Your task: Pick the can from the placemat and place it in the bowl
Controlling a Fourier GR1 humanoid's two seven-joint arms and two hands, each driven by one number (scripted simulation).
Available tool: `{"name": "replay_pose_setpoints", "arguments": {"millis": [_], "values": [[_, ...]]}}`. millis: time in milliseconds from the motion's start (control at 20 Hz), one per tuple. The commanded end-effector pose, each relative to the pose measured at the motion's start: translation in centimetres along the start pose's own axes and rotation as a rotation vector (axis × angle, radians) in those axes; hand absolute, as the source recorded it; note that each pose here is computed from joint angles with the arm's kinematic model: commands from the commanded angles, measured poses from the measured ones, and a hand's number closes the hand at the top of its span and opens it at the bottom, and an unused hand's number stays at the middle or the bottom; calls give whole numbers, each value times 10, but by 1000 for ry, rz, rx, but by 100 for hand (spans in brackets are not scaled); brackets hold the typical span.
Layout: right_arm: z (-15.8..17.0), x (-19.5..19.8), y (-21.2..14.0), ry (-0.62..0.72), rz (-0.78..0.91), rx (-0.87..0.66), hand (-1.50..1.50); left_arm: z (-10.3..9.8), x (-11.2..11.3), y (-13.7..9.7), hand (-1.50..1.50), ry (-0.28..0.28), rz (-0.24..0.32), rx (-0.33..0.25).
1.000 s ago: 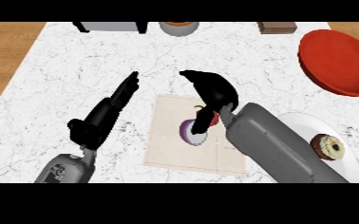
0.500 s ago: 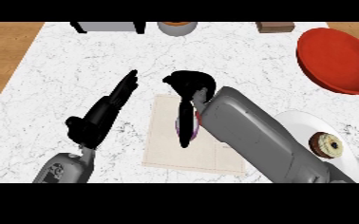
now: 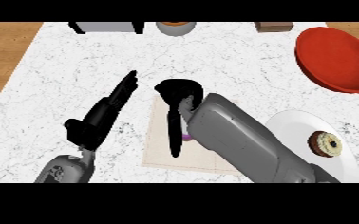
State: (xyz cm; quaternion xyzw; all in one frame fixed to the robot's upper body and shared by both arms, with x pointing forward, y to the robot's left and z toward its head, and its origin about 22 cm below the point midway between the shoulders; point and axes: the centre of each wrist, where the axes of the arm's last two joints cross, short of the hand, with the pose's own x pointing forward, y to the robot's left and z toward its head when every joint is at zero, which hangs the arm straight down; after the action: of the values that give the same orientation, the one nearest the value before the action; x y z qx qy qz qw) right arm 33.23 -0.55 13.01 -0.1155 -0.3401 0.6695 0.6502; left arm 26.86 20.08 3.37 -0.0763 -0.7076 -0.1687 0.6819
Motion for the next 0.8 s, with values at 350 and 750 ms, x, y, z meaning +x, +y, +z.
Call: {"name": "replay_pose_setpoints", "arguments": {"millis": [350,750], "values": [[-6,-1,26,110,93,-113,-150,12,8,-6,0,6,-6,-3],[-9,-25,47,149,141,-200,-150,10,-7,18,0,-11,-9,9]]}}
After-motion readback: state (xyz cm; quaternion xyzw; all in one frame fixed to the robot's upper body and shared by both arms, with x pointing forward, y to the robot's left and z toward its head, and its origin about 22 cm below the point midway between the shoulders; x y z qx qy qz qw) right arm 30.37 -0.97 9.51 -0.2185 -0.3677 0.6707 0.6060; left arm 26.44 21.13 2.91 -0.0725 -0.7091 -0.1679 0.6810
